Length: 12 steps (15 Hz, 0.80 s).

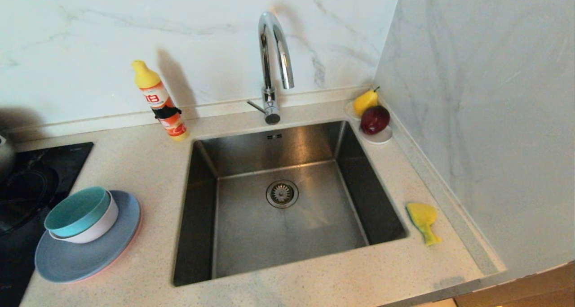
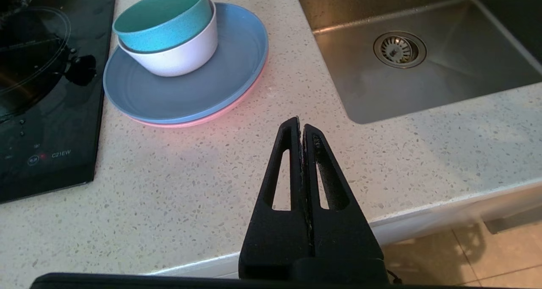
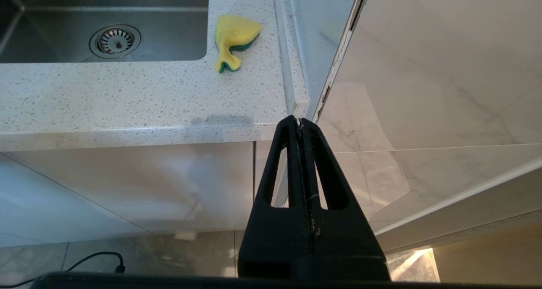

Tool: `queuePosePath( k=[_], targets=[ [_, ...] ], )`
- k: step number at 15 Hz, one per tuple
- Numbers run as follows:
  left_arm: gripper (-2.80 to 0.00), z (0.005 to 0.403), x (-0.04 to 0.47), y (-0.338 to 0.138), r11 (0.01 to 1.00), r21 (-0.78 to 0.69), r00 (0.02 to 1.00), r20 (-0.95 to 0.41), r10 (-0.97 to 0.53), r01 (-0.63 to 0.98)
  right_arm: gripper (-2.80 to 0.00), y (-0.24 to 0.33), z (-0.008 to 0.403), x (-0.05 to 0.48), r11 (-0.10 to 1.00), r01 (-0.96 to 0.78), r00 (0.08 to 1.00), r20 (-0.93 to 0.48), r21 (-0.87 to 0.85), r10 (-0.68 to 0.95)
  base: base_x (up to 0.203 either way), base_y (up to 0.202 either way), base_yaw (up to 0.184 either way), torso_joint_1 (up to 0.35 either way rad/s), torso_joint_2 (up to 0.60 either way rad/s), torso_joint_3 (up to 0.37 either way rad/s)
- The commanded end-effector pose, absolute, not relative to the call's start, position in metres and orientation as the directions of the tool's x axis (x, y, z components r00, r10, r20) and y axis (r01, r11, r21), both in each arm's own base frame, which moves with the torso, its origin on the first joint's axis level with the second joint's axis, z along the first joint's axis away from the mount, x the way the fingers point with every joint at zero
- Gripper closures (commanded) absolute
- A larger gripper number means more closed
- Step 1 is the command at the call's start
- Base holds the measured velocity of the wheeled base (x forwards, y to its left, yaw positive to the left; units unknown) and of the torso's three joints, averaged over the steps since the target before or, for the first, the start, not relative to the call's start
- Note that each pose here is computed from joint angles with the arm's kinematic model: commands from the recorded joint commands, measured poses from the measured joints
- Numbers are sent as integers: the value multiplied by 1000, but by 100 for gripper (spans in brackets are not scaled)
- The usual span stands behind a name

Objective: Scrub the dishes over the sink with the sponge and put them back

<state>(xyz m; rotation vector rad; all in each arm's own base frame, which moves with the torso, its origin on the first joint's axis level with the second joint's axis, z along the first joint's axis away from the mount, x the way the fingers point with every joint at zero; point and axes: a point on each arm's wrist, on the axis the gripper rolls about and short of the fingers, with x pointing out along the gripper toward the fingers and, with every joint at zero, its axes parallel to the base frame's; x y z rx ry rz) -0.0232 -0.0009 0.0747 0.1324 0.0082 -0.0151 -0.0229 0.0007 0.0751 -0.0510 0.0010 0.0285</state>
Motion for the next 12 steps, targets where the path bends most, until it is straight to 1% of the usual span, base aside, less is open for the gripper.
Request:
queuePosePath(
  k=[1, 12],
  targets=[
    [0, 74, -23, -1, 992, 124, 1000, -14, -14, 15, 0, 1, 75, -23, 998, -31, 1000, -2, -52, 31, 0, 0, 0, 0, 0, 0],
    [0, 74, -22, -1, 993, 117, 1000, -15, -14, 16, 0, 1, 75, -23, 999, -28, 1000, -3, -38, 28, 0, 0, 0, 0, 0, 0]
  ],
)
